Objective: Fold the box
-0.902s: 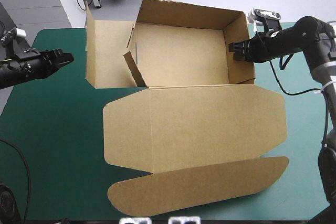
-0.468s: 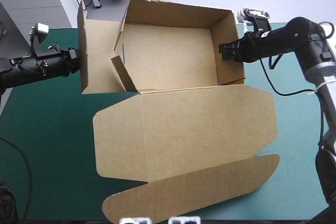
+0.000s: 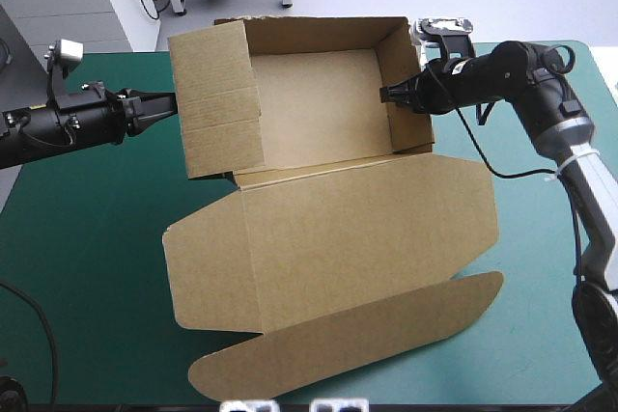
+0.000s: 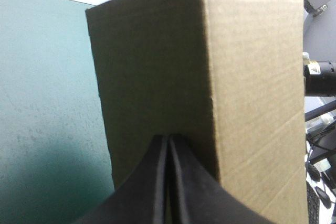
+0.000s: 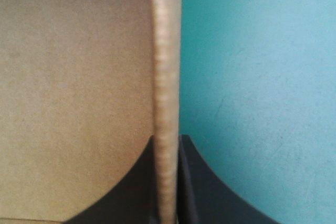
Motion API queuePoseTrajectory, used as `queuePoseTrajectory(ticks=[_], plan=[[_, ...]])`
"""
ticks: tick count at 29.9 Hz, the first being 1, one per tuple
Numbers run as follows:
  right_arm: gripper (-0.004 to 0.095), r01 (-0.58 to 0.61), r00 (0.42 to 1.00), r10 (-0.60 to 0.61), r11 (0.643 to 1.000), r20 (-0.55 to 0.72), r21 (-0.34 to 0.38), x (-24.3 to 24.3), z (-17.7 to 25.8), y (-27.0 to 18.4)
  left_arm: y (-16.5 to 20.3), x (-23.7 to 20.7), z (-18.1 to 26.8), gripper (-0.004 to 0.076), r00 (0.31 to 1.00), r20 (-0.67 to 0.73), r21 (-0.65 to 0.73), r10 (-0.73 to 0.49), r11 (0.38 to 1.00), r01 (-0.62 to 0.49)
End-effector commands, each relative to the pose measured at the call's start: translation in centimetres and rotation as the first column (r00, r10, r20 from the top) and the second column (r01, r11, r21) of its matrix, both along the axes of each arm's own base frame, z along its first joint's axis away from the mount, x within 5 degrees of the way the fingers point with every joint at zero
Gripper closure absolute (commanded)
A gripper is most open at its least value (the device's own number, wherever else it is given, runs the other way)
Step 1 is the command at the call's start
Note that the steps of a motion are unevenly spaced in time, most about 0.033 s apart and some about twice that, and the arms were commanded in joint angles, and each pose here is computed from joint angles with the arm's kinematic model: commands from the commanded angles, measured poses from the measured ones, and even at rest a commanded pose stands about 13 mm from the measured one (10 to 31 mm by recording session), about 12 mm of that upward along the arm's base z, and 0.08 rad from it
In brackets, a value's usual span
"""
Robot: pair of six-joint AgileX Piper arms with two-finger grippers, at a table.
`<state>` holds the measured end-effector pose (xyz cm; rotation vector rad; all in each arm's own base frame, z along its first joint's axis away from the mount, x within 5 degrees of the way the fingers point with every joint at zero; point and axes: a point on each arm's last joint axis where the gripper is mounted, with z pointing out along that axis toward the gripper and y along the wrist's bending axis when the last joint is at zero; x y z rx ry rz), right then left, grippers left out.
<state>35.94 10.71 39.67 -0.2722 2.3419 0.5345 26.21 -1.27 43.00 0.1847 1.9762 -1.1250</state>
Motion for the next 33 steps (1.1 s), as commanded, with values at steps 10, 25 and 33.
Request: queuePoseTrajectory(ticks=[10,25,33], plan=[[0.0925,-0.016,0.989,0.003,0.996,0.15,0.088,-0.9,2.7,3.0,-0.7,-2.0,1.7,0.0706,0.999,-0.023,0.005,-0.035,0.999,0.035],[0.0924,0.0,0.988,-0.017,0.994,0.153,0.112,-0.2,2.3,3.2,-2.5,-2.1,1.6,0.019,0.996,-0.023,0.012,-0.092,0.996,0.092],[0.0919,-0.017,0.987,0.002,0.996,0.162,0.091,-0.4,2.3,3.8,-3.9,-1.6,1.5,0.0201,0.998,-0.022,0.031,-0.061,0.998,0.062]])
